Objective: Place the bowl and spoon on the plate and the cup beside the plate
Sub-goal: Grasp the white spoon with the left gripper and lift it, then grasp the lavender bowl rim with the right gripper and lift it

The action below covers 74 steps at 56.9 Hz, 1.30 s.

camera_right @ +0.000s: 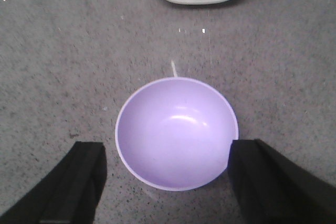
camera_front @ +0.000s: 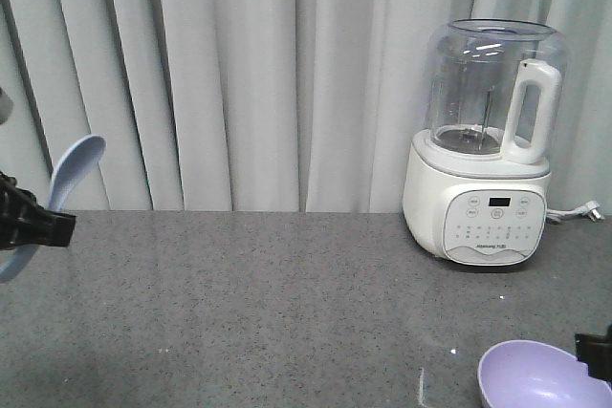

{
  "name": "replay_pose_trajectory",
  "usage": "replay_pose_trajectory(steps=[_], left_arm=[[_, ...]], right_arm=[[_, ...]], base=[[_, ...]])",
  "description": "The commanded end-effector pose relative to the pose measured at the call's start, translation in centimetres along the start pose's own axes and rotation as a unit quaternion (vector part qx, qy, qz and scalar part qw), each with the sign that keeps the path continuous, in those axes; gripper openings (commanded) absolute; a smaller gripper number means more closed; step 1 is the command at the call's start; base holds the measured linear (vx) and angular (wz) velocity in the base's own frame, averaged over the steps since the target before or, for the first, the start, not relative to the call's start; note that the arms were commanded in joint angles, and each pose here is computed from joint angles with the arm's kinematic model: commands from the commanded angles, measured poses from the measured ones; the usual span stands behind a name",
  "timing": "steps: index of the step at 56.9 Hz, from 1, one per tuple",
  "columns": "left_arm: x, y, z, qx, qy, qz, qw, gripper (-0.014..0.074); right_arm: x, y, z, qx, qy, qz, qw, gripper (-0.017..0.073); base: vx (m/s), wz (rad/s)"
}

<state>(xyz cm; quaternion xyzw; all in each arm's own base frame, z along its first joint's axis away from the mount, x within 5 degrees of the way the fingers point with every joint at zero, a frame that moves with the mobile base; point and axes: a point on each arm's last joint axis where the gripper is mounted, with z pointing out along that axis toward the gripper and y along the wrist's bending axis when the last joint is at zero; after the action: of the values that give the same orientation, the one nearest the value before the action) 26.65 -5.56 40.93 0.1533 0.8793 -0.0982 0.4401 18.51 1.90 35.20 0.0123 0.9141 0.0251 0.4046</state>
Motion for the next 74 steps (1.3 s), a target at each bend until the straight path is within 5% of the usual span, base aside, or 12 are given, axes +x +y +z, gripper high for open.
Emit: replay_pose_trajectory(steps=[1, 9, 18, 26, 38, 51, 57, 66, 74], left_arm=[[-1.1, -0.9, -3.9, -0.007, -0.097, 0.005, 0.995, 0.0], [1.0, -1.3, -5.6, -0.017, -0.132, 0.001, 0.991, 0.0], [4.1, -1.7, -6.1, -0.013, -0.13, -0.012, 0.991, 0.0], [5.9, -1.9, -6.3, -0.015, -0.126, -0.014, 0.992, 0.0], [6.5, -2.1, -6.6, -0.013, -0.125, -0.014, 0.992, 0.0], [6.4, -2.2, -6.6, -0.004, -0.127, -0.026, 0.992, 0.0], [6.4, -2.2, -6.6, -0.005, -0.129, -0.026, 0.991, 0.0], [6.4, -2.2, -6.6, -0.006, -0.131, -0.026, 0.991, 0.0], [6.2, -2.1, -6.6, -0.009, -0.138, -0.025, 0.99, 0.0]], right_arm=[[-2.0, 0.3, 1.7, 0.002, -0.003, 0.001, 1.0, 0.0529], [-3.0, -0.7, 5.0, 0.024, 0.054, 0.02, 0.998, 0.0529], [-3.2, -4.4, 7.6, 0.071, 0.121, 0.034, 0.989, 0.0529], [-2.7, -6.8, 9.2, 0.062, 0.146, 0.073, 0.985, 0.0529], [-2.6, -6.7, 11.8, 0.016, 0.151, 0.083, 0.985, 0.0504], [-1.4, -7.2, 15.3, 0.013, 0.197, 0.075, 0.977, 0.0448], [-0.9, -7.4, 16.4, 0.012, 0.211, 0.071, 0.975, 0.0342], [-0.9, -7.4, 16.5, 0.012, 0.213, 0.064, 0.975, -0.0018], [-1.7, -6.9, 14.8, 0.004, 0.183, 0.043, 0.982, -0.0013]], base=[[0.0, 0.0], [0.0, 0.0], [0.0, 0.0], [0.0, 0.0], [0.0, 0.0], [0.0, 0.0], [0.0, 0.0], [0.0, 0.0], [0.0, 0.0]])
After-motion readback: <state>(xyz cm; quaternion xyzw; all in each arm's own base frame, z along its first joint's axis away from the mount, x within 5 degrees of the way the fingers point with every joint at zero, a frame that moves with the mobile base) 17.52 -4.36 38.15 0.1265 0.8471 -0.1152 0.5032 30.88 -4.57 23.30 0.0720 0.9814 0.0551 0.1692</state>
